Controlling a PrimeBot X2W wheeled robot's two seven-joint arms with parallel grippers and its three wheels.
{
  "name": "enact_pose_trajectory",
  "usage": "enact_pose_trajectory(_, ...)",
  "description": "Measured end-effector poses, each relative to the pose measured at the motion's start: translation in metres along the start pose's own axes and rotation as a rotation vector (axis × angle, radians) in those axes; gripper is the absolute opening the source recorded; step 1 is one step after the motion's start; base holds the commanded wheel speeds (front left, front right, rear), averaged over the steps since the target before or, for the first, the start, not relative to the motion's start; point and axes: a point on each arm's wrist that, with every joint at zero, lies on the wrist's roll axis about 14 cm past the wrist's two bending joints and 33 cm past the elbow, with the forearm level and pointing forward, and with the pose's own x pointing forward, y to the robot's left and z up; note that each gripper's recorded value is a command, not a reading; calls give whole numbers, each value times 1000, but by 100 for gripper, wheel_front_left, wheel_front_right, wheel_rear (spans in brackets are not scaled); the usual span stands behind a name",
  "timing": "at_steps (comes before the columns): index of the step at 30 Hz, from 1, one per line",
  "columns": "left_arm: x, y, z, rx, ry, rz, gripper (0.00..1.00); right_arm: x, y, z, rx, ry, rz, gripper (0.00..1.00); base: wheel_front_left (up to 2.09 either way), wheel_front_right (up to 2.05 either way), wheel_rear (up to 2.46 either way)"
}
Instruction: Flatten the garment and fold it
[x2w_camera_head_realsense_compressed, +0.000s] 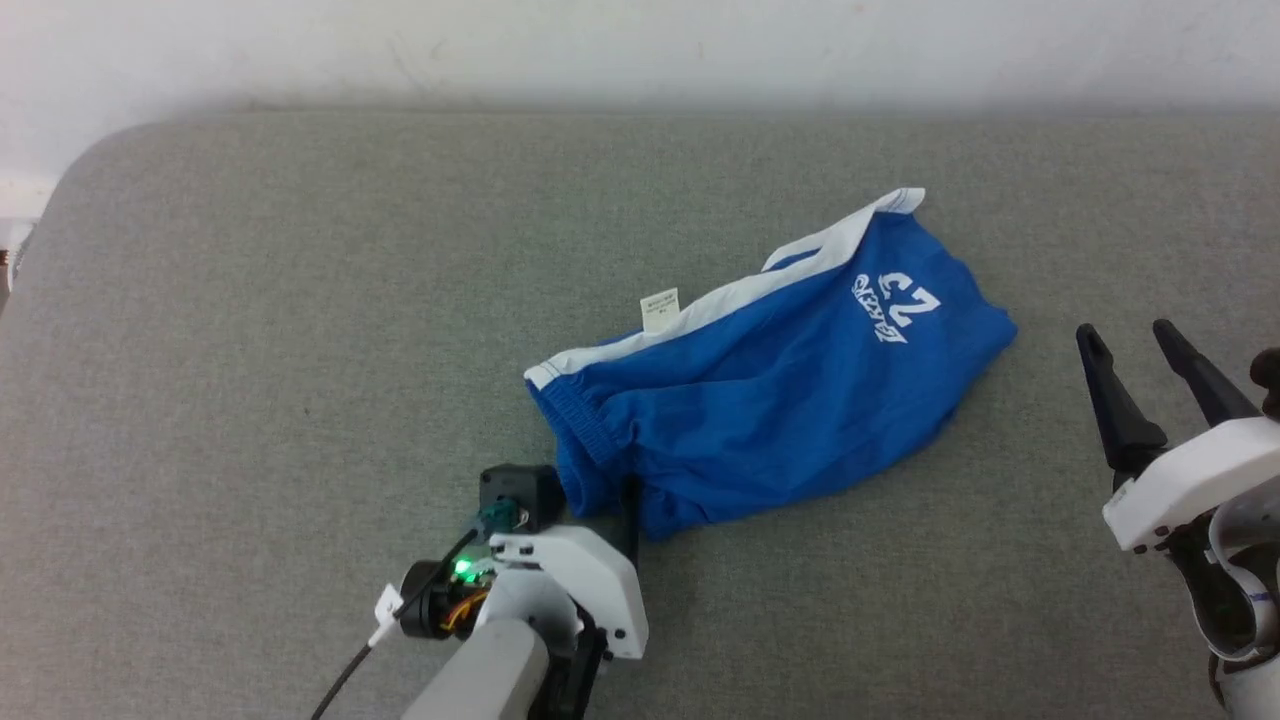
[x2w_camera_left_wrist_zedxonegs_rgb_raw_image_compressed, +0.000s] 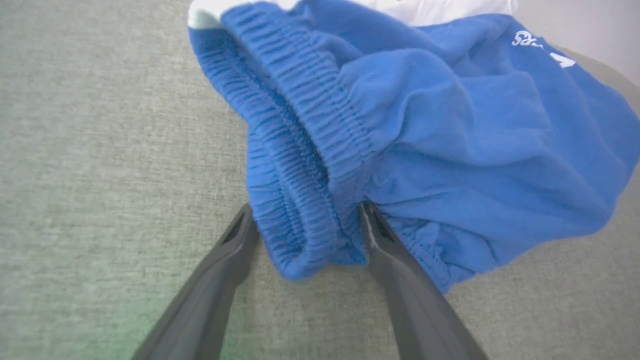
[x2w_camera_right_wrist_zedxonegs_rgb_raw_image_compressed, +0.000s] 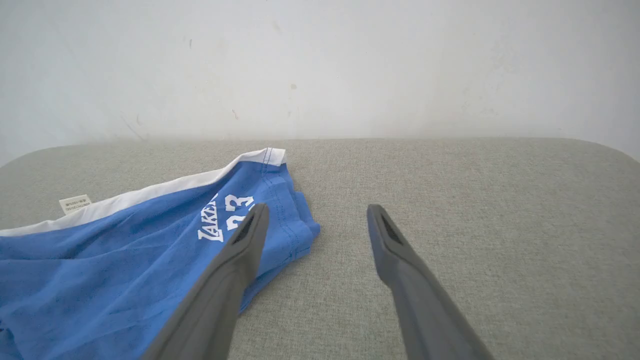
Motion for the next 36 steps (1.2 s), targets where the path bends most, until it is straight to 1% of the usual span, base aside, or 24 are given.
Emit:
enact_pose_trajectory(4,8,-4,-3,20,37,-20,100,4,4,1,-26,15,8,100,0,0,0)
enact_pose_trajectory(5,9,-4,-4,23,44,-23,48,5,5,2,-35,20,13,100,0,0,0)
enact_pose_trajectory(6,9,-4,-4,22,47,-26,48,6,8,2,-41,25,19,100,0,0,0)
enact_pose_trajectory(7,9,-4,-4,19,47,-31,0,8,10,2,-46,32,27,100,0,0,0)
enact_pose_trajectory(10,8,-9,-4,9,48,-53,0,13,15,-1,-71,73,46,100,0,0,0)
enact_pose_trajectory(14,4,-8,3,-2,5,-48,0,22,16,-21,-88,212,54,100,0,0,0)
enact_pose_trajectory(18,-3,-9,13,-7,-46,-55,0,37,15,-39,-51,350,42,100,0,0,0)
enact_pose_trajectory(21,-7,-14,20,-13,-79,-71,0,52,17,-46,-19,420,35,100,0,0,0)
enact_pose_trajectory(24,-8,-18,26,-16,-102,-86,0,66,18,-56,-27,487,28,100,0,0,0)
enact_pose_trajectory(30,-9,-24,25,-12,-105,-108,0,79,15,-90,-83,622,9,100,0,0,0)
enact_pose_trajectory(33,-9,-25,21,-12,-95,-112,0,89,22,-95,-107,636,31,100,0,0,0)
enact_pose_trajectory(36,-8,-24,18,-13,-84,-111,0,94,26,-101,-160,653,54,100,0,0,0)
